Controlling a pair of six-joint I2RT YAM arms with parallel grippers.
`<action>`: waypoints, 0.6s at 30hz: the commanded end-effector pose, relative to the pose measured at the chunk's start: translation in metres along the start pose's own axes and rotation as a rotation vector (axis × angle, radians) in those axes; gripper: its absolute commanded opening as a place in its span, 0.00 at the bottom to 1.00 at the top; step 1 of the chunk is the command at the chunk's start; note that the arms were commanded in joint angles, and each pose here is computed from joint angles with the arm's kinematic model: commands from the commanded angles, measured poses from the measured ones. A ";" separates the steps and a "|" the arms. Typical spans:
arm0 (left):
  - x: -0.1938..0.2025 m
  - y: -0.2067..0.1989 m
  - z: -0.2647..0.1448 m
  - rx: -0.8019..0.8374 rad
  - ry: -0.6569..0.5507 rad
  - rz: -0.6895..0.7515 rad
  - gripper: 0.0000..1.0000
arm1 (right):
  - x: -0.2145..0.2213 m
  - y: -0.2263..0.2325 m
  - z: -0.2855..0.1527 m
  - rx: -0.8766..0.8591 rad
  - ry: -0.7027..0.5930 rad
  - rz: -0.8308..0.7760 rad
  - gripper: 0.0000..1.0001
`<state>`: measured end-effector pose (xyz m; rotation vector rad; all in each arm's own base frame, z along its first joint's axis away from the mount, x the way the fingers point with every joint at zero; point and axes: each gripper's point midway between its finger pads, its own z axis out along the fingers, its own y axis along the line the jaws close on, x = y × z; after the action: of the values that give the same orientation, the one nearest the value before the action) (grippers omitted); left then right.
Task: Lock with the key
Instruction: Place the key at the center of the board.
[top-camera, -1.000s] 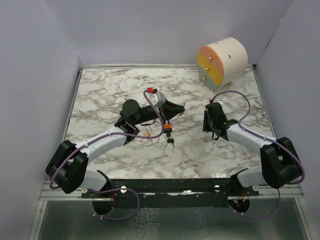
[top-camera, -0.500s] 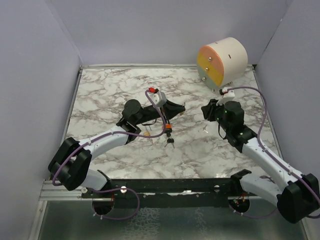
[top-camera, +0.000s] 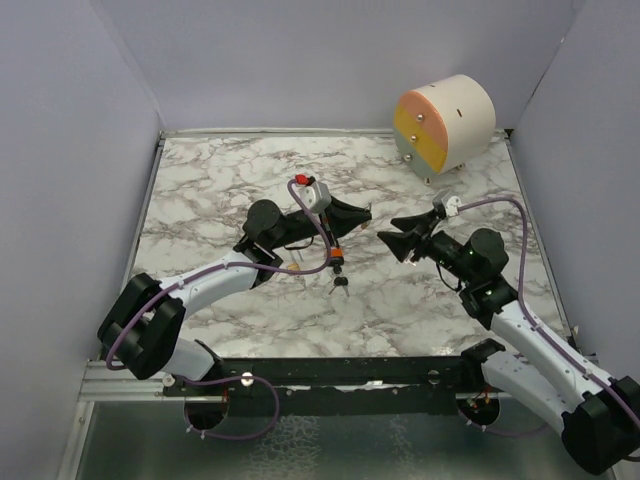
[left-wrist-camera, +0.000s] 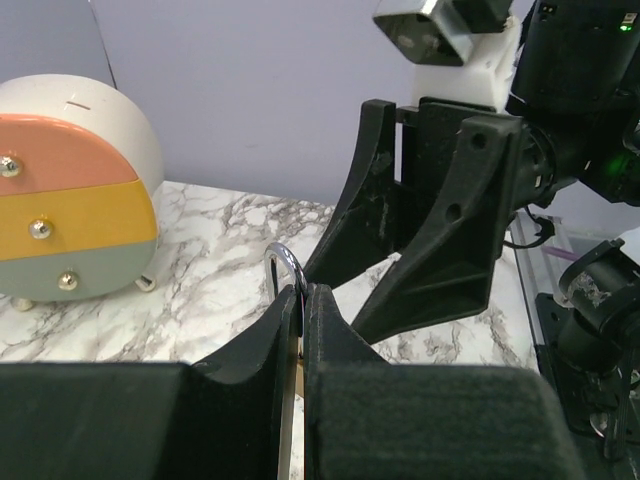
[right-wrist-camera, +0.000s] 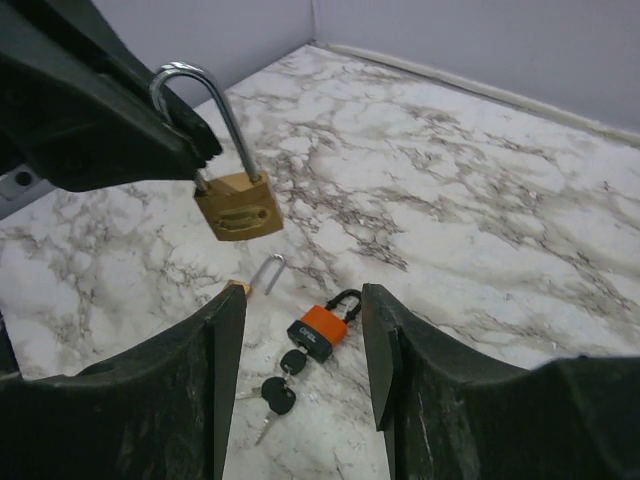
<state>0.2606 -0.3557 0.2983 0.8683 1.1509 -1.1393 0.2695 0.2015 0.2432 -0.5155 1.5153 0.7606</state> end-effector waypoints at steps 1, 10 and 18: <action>-0.013 -0.004 -0.002 0.015 -0.049 0.026 0.00 | -0.031 0.031 -0.005 -0.164 -0.117 -0.083 0.52; 0.013 0.016 0.002 -0.055 -0.010 -0.015 0.00 | -0.037 0.019 -0.002 -0.089 -0.121 -0.076 0.87; 0.070 0.047 0.015 -0.152 0.058 -0.154 0.00 | -0.051 -0.019 -0.024 0.179 -0.136 -0.075 0.85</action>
<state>0.2921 -0.3684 0.2290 0.7975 1.3444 -1.1307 0.2665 0.1933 0.2728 -0.5055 1.4294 0.7130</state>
